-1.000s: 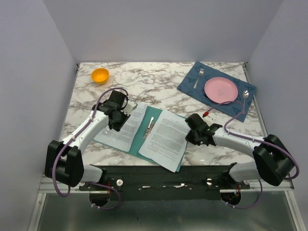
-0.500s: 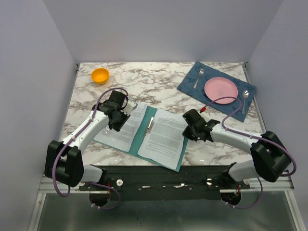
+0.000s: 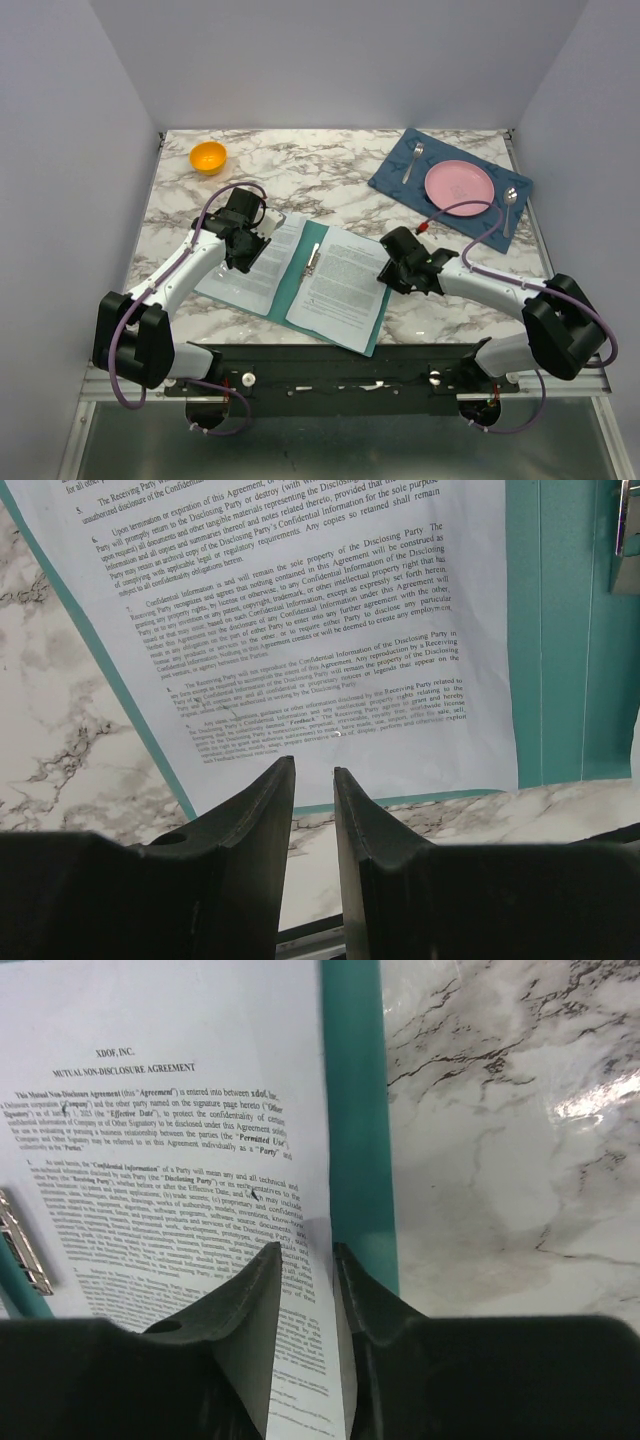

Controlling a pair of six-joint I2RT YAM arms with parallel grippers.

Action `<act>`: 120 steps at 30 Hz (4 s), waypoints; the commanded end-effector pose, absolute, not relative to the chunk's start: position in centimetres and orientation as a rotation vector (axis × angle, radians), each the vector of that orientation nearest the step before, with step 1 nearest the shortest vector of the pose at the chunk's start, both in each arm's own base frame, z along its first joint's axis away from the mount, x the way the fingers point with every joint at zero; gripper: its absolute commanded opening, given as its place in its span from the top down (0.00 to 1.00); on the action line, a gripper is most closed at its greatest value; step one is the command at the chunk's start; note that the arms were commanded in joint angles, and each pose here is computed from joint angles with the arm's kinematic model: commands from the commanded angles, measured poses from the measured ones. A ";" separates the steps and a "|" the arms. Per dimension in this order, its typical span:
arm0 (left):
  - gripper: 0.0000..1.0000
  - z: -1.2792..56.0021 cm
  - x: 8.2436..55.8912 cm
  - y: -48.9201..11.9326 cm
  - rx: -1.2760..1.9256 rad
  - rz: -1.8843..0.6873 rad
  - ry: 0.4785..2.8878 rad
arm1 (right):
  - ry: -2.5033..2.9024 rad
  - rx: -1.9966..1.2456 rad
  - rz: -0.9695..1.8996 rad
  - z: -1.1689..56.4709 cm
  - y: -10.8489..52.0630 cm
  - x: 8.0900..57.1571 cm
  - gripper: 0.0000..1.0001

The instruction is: Put the files into the folder

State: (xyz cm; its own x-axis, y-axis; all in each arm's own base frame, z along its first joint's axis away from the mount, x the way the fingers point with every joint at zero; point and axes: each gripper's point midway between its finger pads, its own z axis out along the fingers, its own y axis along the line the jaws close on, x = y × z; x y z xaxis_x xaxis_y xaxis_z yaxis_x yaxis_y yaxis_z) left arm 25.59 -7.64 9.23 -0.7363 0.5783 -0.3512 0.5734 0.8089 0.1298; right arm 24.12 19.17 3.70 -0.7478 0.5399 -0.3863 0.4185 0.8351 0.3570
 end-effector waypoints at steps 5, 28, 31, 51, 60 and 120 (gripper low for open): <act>0.62 10.7 25.6 -8.1 0.860 -0.005 2.587 | 2.519 0.680 0.292 4.8 18.4 24.3 0.51; 0.63 11.4 27.7 -17.3 1.120 -0.267 2.228 | 2.599 0.664 0.202 4.0 15.5 25.2 0.31; 0.64 10.2 28.8 -17.3 1.124 -0.222 2.211 | 2.594 0.682 0.214 3.9 15.0 27.0 0.31; 0.66 1.9 29.5 -18.9 1.293 -0.234 2.310 | 2.709 0.785 0.342 -0.1 16.6 30.0 0.32; 0.66 0.7 27.5 -20.8 1.354 -0.323 2.346 | 2.735 0.830 0.361 -1.2 15.8 31.6 0.34; 0.68 0.9 30.9 -4.0 0.799 0.139 2.744 | 2.395 -0.101 1.510 7.0 38.1 37.8 0.33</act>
State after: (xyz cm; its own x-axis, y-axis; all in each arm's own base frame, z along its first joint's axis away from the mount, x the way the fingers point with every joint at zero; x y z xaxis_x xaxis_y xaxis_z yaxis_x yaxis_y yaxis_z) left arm 32.33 -3.55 2.19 -0.7847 0.5532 -0.2796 0.5034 0.8319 0.2333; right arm 37.20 36.99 6.88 -0.9524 0.1161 -0.2819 -0.1965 0.4733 0.8587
